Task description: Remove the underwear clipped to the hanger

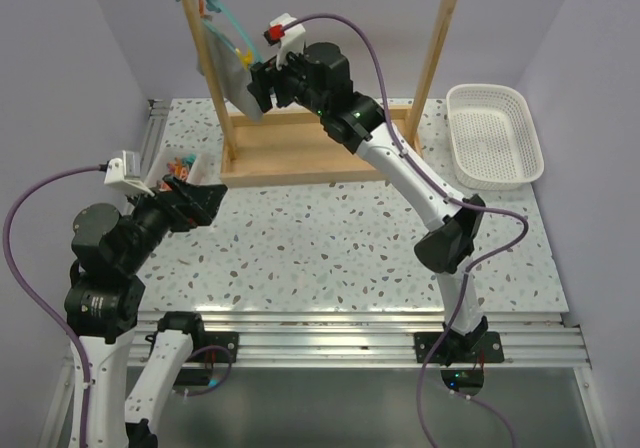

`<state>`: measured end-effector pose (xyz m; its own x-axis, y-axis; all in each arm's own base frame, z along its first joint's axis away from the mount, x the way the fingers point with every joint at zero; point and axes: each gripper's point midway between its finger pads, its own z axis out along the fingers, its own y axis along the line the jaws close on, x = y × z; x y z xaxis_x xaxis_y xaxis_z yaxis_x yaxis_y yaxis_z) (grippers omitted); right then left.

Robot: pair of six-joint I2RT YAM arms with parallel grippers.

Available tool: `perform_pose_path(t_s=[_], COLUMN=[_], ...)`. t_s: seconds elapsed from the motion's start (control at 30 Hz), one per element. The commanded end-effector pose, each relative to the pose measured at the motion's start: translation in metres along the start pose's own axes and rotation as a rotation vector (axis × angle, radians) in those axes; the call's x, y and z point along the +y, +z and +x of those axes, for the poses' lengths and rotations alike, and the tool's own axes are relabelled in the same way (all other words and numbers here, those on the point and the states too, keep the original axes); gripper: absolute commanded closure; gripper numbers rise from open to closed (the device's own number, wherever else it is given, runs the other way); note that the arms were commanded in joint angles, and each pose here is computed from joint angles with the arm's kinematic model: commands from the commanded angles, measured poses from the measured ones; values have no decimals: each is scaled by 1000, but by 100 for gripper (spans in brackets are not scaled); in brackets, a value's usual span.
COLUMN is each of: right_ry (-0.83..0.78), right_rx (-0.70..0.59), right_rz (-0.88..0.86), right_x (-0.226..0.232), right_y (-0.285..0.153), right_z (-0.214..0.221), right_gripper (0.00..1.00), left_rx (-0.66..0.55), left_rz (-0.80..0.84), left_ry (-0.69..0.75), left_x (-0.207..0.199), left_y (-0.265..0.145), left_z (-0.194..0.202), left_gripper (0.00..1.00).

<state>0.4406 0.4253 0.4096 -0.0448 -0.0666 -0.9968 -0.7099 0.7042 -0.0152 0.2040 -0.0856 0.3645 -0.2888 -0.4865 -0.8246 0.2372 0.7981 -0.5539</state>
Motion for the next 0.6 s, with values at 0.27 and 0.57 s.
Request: perform_pose_path(t_s=[0.27,0.57], right_ry=[-29,1], right_rx=[-212,-282], right_rz=[142,120], right_x=[-23,-19], right_y=[14,2], right_z=[-53,-79], right_gripper=[53,100], left_rx=[-8,-17], left_rz=[-19,-17], left_ry=[11,-23], left_x=[2,3], left_y=[-8,-12], left_z=[2,7], left_gripper=[0,0])
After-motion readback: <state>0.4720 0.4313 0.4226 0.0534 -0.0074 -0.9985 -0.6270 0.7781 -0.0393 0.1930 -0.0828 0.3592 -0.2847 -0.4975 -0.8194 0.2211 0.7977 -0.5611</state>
